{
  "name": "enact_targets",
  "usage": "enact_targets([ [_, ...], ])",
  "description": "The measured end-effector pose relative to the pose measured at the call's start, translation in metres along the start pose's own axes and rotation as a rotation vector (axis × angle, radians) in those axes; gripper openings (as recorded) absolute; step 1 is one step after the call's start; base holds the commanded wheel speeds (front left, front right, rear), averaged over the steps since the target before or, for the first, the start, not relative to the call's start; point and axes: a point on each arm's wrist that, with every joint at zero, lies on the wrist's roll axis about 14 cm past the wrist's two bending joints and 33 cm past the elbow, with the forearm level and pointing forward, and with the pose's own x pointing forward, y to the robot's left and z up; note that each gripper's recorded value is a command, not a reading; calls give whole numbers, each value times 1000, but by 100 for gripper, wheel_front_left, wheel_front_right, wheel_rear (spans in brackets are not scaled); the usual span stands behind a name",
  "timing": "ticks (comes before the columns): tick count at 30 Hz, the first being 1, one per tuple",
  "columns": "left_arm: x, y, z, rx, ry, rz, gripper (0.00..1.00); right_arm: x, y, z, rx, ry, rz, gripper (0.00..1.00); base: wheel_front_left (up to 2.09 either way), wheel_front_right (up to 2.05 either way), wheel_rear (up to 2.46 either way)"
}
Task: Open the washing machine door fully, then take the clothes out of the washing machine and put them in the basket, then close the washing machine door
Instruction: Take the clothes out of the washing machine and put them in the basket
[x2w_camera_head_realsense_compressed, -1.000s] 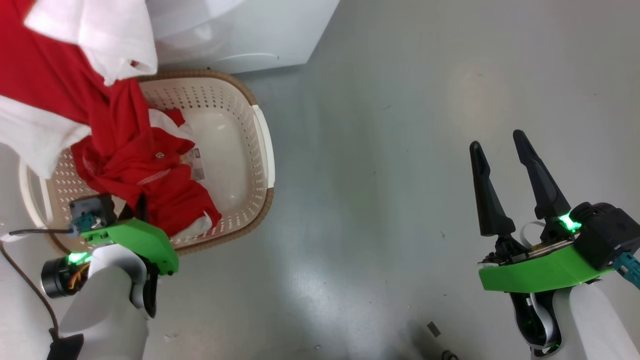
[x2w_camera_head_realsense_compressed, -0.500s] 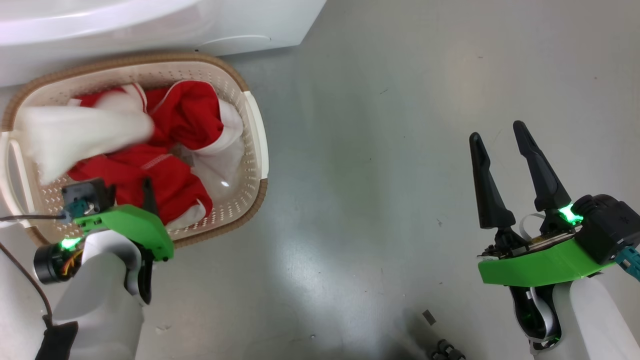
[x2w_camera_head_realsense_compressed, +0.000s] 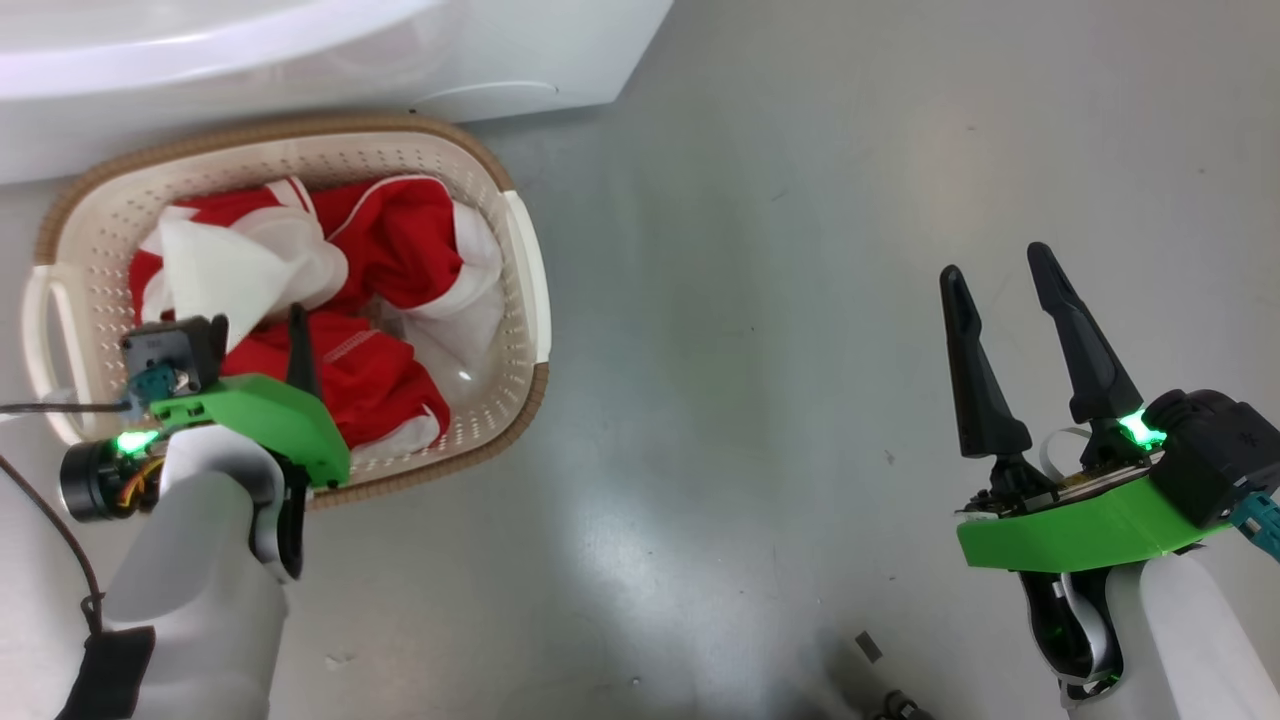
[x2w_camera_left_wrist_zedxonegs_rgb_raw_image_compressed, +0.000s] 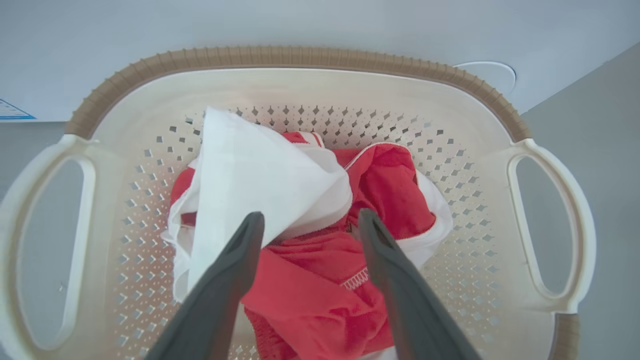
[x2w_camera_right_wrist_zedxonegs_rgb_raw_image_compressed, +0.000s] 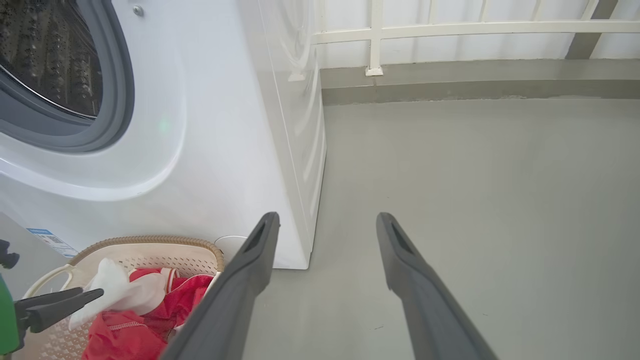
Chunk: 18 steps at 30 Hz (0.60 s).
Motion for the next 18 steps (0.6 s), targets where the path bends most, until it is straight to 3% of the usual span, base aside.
enact_targets([
  [18,-46,1,39,-2,-148,-20,100,-1,23,27,21,-71,62,100,0,0,0],
])
